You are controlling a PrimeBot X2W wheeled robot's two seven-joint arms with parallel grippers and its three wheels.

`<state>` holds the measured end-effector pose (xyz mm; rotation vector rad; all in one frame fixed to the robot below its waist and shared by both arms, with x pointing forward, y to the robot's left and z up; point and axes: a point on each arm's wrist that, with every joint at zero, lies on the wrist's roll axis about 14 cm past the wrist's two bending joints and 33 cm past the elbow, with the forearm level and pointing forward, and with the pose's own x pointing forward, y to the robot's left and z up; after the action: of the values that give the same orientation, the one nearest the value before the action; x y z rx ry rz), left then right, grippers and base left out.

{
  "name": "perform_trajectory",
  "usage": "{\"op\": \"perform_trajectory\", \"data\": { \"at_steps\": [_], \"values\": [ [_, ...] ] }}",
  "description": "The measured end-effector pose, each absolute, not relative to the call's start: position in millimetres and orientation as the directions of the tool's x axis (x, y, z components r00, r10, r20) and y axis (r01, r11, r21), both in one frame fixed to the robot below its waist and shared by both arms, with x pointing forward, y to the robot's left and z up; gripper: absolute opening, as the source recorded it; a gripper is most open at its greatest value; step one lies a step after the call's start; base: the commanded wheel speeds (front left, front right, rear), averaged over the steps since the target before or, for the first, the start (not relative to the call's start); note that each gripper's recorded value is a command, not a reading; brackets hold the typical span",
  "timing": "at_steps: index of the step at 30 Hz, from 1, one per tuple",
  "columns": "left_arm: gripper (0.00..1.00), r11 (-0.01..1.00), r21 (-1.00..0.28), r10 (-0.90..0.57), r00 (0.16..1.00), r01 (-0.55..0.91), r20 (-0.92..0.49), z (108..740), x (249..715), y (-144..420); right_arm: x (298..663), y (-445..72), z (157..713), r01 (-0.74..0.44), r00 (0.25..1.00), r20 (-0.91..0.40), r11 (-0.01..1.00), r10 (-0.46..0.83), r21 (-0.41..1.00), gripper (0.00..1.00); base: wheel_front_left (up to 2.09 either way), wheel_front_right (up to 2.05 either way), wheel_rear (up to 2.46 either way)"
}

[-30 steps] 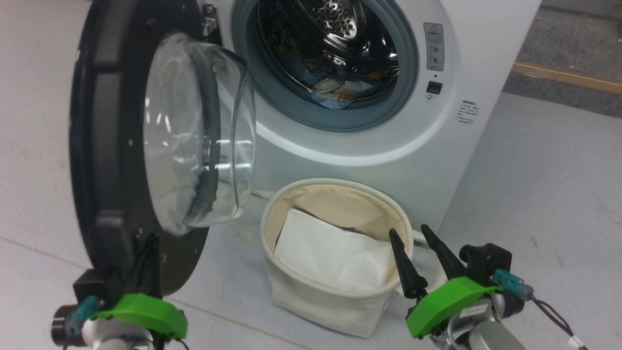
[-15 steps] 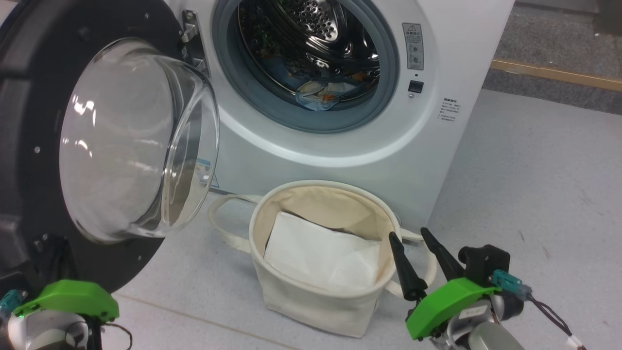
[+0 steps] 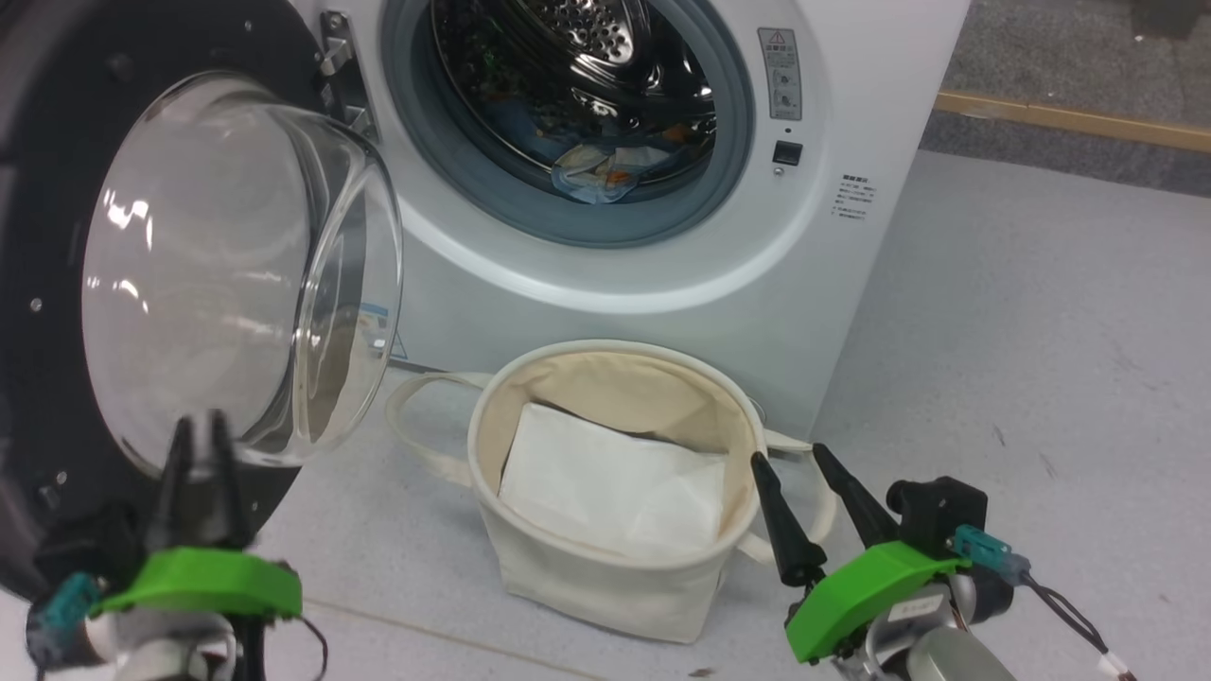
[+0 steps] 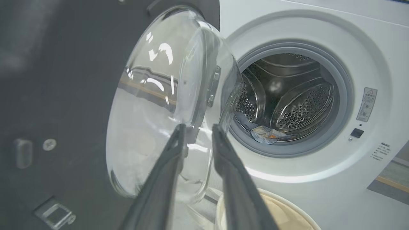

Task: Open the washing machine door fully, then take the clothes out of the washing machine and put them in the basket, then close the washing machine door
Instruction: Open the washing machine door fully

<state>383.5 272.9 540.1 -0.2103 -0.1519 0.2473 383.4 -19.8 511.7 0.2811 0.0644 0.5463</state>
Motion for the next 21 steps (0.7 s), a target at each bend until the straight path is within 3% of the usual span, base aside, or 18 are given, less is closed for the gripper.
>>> {"op": "perform_trajectory", "data": {
  "at_steps": [12, 21],
  "values": [
    [1.0, 0.982, -0.171, 0.107, 0.979, -0.077, 0.176, 552, 392, 220, 386, -35, 516, -0.469, 0.876, 0.03, 0.836, 0.481, 0.283, 1.0, 0.0, 0.0, 0.0],
    [1.0, 0.97, -0.228, -0.061, 0.992, 0.085, 0.108, 531, 407, 169, 396, -65, 536, -0.414, 0.91, 0.098, 0.873, 0.403, 0.258, 1.0, 0.0, 0.0, 0.0]
  ]
}}
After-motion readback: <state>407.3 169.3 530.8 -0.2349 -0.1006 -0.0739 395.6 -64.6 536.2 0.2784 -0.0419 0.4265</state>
